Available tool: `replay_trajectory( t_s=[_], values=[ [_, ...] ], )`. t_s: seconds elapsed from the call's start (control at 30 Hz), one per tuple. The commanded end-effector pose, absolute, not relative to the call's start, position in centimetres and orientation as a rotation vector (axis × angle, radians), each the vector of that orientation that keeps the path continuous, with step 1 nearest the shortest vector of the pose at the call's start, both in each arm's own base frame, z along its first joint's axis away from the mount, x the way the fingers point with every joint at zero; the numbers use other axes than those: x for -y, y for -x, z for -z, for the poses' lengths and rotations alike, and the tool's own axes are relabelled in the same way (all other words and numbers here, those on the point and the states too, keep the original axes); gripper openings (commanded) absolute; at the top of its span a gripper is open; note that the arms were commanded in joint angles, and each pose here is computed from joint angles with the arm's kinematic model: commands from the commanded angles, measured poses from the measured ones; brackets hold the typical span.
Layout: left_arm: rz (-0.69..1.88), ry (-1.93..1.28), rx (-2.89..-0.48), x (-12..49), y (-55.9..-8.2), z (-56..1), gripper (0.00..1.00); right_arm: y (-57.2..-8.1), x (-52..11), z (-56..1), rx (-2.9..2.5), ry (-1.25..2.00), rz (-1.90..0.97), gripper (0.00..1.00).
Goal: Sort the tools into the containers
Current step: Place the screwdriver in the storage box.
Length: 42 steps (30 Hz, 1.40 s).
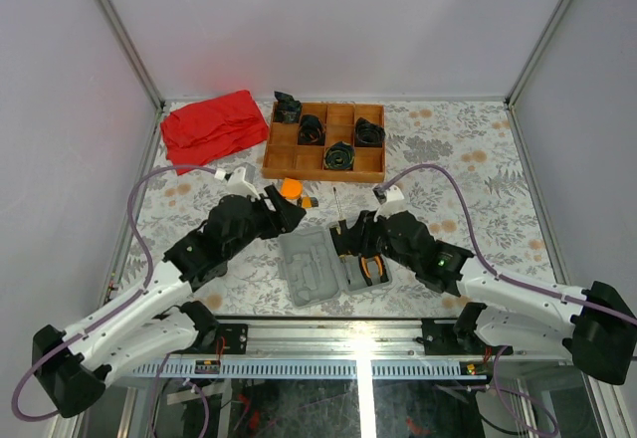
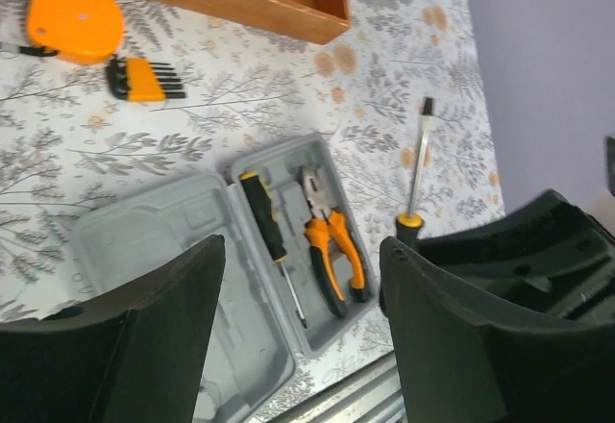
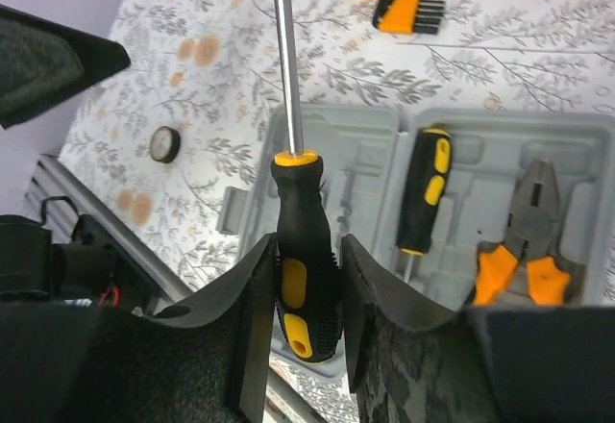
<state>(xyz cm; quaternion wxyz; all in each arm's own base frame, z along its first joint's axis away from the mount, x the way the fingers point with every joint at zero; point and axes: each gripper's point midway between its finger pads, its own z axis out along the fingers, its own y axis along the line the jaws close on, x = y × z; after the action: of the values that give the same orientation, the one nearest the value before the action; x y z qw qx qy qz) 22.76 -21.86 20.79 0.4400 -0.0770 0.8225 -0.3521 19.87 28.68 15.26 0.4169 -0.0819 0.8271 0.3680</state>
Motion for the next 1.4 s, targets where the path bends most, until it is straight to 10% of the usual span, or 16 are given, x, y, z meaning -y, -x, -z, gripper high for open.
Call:
replay_trajectory(
  t_s=[0.0, 1.37],
  values=[
    [0.859, 0.218, -2.108, 21.1, -23.7, -19.8, 0.64, -20.6, -27.5, -15.9, -2.077, 0.130, -0.856, 0.00],
    [0.592, 0.277, -2.441, 18.9, -22.8, -8.0, 0.63, -19.8, -26.0, -7.5, -2.520, 0.150, -0.454, 0.00]
  ],
)
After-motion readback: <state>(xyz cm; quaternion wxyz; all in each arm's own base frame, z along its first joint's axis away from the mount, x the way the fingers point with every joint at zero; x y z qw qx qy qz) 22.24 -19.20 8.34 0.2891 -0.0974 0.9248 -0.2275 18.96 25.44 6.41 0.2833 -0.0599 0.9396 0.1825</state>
